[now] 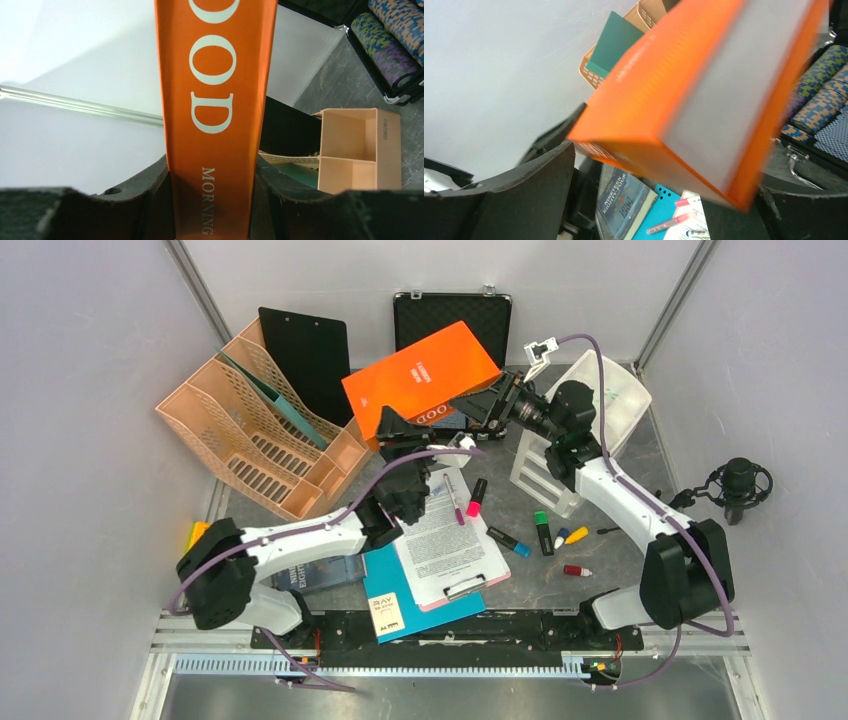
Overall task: Organize the desk
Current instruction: Pick up the book from the center of the board, then move the storage box to the center of the board.
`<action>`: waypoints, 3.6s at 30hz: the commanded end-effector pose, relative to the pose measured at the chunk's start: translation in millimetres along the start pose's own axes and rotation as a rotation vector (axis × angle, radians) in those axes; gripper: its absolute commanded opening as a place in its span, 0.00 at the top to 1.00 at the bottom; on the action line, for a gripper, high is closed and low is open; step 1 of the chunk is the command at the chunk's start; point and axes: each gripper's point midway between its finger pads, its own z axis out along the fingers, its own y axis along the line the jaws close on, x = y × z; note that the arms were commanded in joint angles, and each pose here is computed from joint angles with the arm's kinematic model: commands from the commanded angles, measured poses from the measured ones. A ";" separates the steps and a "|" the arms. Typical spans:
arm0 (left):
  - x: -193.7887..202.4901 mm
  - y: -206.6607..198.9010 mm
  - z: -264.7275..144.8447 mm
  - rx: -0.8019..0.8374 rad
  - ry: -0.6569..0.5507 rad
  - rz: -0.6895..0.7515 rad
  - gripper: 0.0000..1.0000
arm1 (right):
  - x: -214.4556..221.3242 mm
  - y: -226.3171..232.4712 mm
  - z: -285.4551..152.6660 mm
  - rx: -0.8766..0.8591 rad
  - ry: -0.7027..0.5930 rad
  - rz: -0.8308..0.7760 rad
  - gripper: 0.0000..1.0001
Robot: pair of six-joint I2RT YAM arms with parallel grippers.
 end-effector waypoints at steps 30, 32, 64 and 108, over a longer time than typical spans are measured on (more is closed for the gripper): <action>-32.6 -50.6 -40.3 -0.182 -0.080 0.112 0.84 | -17.6 -7.3 -8.6 -0.059 -0.112 0.053 0.71; -30.5 -53.0 -41.2 -0.178 -0.081 0.115 0.67 | -22.4 -8.4 -13.7 -0.056 -0.132 0.060 0.87; 133.5 61.2 -41.4 0.159 0.146 -0.639 0.00 | -99.3 27.8 11.8 0.055 -0.098 -0.482 1.00; 346.6 148.8 -62.5 -0.069 0.594 -1.187 0.00 | 138.3 212.2 188.5 -0.348 0.278 -0.894 1.00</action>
